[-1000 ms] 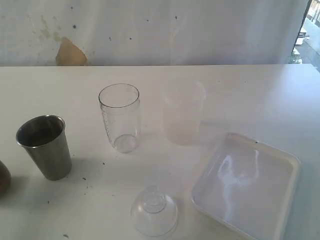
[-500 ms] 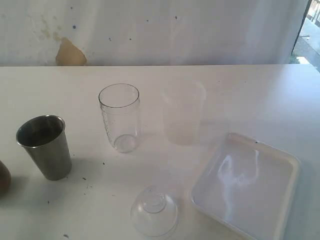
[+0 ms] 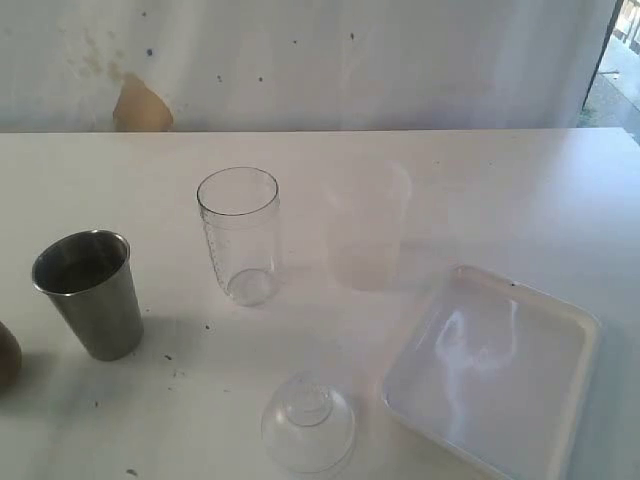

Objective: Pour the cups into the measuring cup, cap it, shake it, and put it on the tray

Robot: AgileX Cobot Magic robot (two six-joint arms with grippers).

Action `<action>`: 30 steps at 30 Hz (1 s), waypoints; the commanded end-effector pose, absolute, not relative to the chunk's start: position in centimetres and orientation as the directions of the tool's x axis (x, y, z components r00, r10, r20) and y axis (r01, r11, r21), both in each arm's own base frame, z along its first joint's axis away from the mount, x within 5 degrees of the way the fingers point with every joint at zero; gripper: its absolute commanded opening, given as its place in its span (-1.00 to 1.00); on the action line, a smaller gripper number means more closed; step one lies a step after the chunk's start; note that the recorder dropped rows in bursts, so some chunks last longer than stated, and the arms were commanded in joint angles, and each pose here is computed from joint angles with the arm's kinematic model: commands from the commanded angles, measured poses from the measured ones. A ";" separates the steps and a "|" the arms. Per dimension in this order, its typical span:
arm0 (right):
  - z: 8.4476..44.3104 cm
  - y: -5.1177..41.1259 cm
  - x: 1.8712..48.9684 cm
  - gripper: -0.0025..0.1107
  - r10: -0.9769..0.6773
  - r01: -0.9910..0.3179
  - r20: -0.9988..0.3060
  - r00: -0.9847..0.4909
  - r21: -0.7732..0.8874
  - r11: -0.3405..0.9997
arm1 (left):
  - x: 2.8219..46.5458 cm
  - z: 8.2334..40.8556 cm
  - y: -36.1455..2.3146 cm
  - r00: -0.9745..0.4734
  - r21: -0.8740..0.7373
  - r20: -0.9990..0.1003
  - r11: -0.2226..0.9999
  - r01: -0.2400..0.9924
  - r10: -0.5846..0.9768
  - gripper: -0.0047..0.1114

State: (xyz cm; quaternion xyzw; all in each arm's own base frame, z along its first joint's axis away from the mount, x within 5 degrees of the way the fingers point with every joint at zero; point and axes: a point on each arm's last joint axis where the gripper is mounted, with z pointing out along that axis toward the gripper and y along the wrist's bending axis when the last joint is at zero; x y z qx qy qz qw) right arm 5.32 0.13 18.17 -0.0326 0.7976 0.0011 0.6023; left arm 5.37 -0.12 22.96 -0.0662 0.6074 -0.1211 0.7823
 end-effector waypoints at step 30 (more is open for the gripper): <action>18.2 0.1 5.3 -0.96 -0.056 -0.053 -0.965 -0.258 -0.044 0.998 | 13.9 15.1 0.2 -0.428 -0.100 -0.892 0.987 -0.129 -0.146 0.76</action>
